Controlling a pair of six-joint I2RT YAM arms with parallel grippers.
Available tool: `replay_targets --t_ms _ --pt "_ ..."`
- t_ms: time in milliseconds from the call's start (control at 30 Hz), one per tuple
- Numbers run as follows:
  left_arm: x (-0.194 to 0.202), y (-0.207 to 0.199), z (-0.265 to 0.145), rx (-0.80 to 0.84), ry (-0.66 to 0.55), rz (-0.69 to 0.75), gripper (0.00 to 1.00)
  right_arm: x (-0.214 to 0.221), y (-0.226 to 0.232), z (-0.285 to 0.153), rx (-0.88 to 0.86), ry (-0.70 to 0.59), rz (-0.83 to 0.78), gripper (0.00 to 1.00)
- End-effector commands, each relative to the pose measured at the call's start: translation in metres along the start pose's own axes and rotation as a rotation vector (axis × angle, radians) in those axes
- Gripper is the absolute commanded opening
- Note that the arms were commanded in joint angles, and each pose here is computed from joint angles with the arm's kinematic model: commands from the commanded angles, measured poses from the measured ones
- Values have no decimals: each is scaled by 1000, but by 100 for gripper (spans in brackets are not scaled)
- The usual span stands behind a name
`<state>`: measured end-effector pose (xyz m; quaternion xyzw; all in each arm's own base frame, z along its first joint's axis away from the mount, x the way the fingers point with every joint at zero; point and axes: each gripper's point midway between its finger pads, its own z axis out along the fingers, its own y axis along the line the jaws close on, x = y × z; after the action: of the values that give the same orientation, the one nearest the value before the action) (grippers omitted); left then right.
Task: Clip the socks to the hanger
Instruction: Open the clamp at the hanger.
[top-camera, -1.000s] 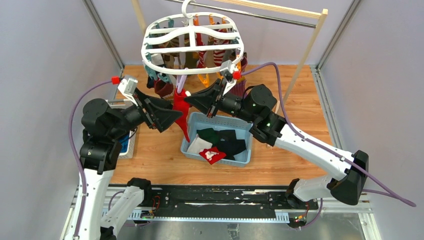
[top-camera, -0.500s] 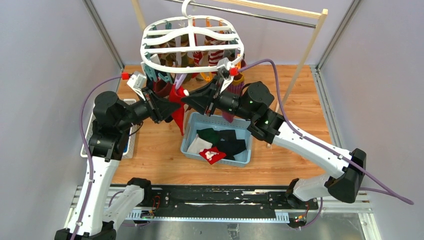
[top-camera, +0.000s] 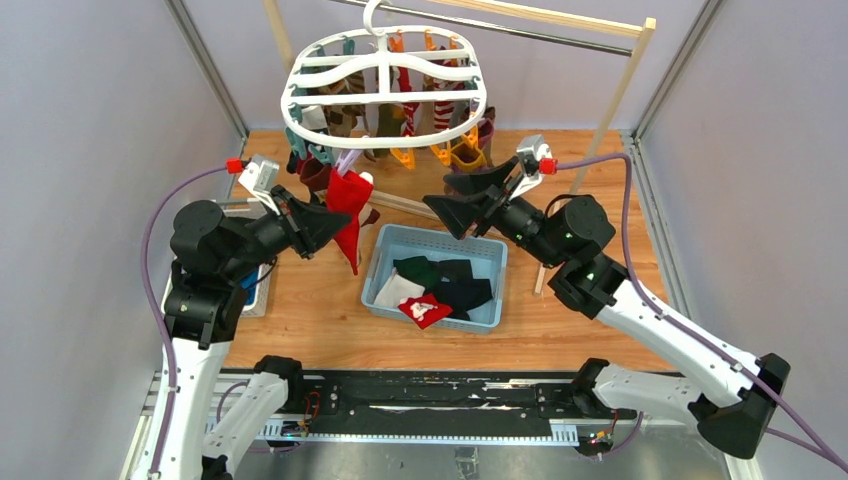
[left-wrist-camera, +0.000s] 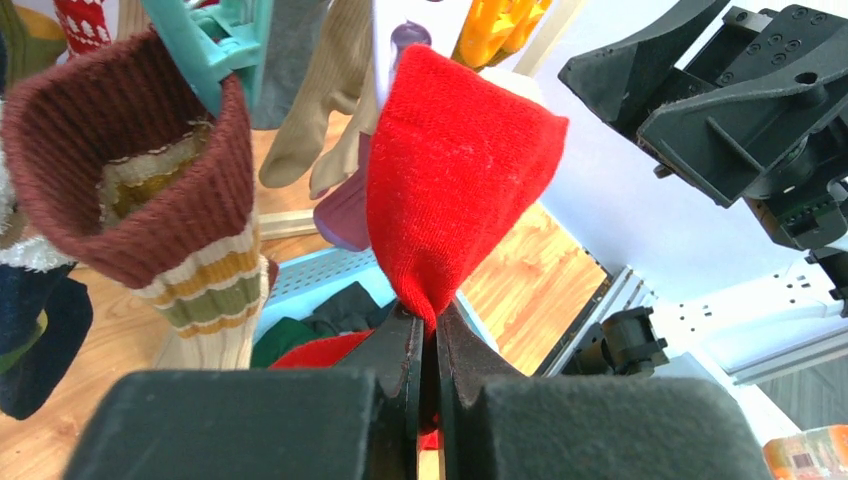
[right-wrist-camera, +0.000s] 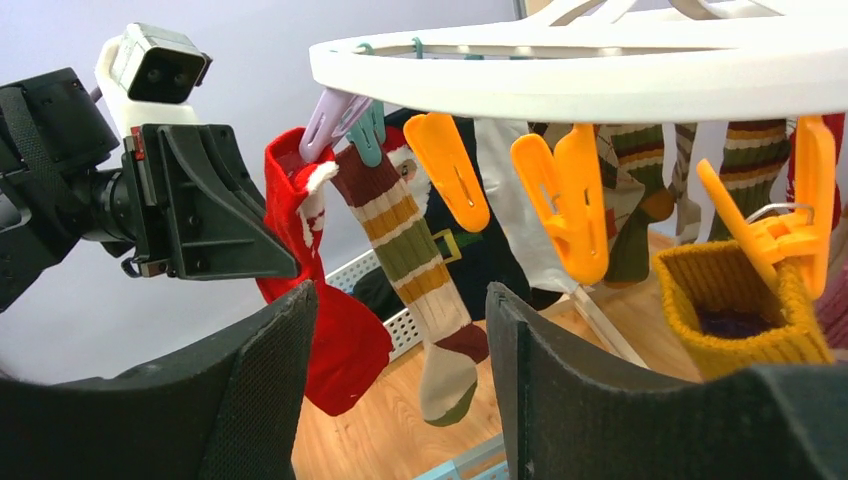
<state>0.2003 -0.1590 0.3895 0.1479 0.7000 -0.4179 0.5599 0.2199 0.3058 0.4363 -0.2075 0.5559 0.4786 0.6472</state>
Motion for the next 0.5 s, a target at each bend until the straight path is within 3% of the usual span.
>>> replay_targets --t_ms 0,467 --pt "-6 -3 -2 -3 -14 -3 6 -3 -8 10 15 -55 -21 64" --pt "-5 -7 -7 -4 -5 14 6 -6 -15 60 9 -147 4 68"
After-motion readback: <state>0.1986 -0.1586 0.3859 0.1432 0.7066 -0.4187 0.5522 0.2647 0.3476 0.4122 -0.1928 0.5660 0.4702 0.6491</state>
